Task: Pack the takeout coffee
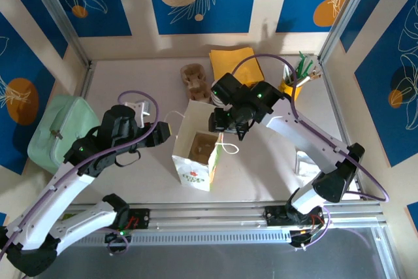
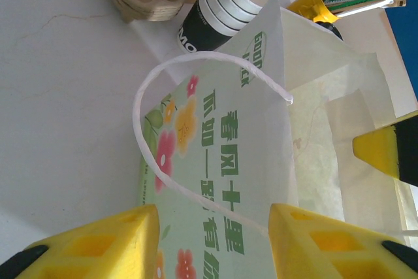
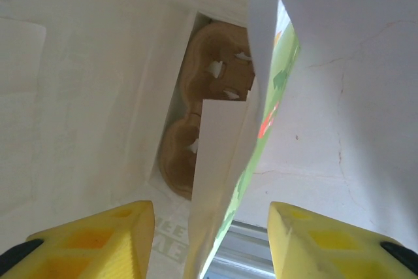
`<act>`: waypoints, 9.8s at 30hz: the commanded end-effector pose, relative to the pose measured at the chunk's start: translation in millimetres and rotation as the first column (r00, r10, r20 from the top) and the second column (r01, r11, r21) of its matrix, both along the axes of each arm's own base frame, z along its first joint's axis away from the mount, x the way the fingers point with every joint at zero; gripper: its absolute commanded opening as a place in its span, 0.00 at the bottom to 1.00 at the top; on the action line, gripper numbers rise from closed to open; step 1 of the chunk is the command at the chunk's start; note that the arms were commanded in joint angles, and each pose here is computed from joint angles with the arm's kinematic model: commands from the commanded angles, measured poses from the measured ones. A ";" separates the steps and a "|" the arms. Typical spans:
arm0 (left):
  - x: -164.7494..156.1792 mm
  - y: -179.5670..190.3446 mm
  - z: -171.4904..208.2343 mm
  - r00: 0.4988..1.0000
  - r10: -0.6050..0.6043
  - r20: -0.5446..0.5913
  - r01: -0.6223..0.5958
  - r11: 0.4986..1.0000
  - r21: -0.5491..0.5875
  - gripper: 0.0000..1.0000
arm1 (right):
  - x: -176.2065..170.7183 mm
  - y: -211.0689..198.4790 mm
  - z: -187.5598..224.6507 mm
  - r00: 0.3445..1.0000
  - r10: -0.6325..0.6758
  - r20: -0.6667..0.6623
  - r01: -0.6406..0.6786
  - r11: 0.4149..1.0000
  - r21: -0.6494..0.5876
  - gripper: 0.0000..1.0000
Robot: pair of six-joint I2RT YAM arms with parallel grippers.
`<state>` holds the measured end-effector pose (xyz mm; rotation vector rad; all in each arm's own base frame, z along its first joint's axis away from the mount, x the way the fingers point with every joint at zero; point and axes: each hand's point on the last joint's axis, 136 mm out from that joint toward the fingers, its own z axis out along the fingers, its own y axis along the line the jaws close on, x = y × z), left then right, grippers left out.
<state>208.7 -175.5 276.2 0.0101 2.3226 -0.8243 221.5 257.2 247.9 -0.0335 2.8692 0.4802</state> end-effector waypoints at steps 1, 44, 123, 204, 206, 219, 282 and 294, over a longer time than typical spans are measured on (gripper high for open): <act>-0.8 -2.5 1.4 1.000 -0.004 0.008 0.004 1.000 -0.018 0.48 | 0.1 6.9 -6.2 0.999 0.007 -0.033 -0.006 1.000 0.024 0.48; 4.5 7.4 4.5 0.997 0.052 0.050 -0.052 0.999 -0.009 0.51 | -48.4 34.3 73.4 0.660 0.442 0.607 -0.595 0.801 0.064 0.06; -8.0 40.1 2.6 0.984 0.152 0.089 -0.153 0.988 0.014 0.54 | 82.5 -35.8 50.1 0.976 0.122 0.182 -0.146 0.982 0.121 0.61; -2.0 132.3 -27.6 0.860 0.228 0.456 -0.417 0.830 0.370 0.99 | 155.4 -252.0 -66.8 0.973 -0.228 0.026 0.228 0.943 -0.244 0.98; -2.8 133.0 -27.0 0.858 0.231 0.459 -0.419 0.831 0.366 0.99 | 158.6 -253.3 -69.4 0.975 -0.221 0.028 0.221 0.943 -0.251 0.98; -6.7 136.0 -19.3 0.841 0.244 0.483 -0.432 0.840 0.328 0.99 | 174.3 -258.5 -87.4 0.977 -0.212 -0.011 0.201 0.940 -0.276 0.89; -6.7 136.3 -23.4 0.844 0.250 0.475 -0.434 0.838 0.331 0.99 | 185.4 -255.8 -125.2 0.972 -0.170 -0.163 0.116 0.948 -0.296 0.73; -6.3 136.3 -22.2 0.842 0.248 0.479 -0.435 0.837 0.331 0.99 | 172.8 -251.3 -140.7 0.958 -0.163 -0.237 0.089 0.952 -0.292 0.77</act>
